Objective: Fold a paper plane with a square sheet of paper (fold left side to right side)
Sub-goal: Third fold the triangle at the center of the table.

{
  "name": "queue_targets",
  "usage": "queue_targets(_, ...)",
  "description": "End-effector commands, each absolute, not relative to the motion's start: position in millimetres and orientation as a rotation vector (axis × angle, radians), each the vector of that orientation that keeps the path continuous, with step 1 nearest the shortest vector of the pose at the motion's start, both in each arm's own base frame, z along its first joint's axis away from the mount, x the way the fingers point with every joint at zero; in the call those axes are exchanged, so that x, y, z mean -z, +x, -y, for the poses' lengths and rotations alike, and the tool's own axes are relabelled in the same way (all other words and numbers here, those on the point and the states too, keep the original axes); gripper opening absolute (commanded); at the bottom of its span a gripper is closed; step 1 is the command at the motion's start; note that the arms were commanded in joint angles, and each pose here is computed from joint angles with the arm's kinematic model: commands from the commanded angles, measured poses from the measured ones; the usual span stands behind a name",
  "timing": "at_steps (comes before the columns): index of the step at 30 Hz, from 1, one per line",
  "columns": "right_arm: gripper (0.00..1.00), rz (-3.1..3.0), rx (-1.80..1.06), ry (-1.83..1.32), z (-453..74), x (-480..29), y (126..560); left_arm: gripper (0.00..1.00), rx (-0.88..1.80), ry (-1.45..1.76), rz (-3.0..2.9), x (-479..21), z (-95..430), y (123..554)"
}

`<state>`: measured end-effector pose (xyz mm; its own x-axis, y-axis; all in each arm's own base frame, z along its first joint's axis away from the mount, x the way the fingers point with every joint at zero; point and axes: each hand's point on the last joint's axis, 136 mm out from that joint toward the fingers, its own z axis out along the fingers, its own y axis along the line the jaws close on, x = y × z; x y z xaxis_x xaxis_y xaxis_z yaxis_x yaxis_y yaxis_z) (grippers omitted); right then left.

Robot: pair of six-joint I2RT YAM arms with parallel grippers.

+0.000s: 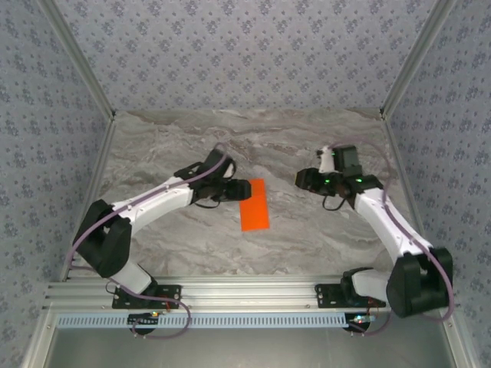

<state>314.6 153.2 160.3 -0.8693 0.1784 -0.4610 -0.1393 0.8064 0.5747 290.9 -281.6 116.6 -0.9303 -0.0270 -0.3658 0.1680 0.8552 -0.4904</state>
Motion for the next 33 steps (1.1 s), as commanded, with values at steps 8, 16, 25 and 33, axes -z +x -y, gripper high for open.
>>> queue_targets(8,0.32,-2.584,-0.969,-0.153,-260,-105,356,0.68,1.125,-0.037,-2.616,-97,284,293)
queue_targets(16,0.30,-2.644,-0.883,-0.176,-273,-68,385,0.69,1.113,-0.047,-2.682,-76,285,290)
queue_targets(25,0.29,-2.730,-0.775,-0.218,-266,-30,387,0.70,1.095,-0.064,-2.743,-57,286,289)
queue_targets(33,0.27,-2.778,-0.725,-0.236,-257,-14,377,0.69,1.127,-0.087,-2.774,-49,292,289)
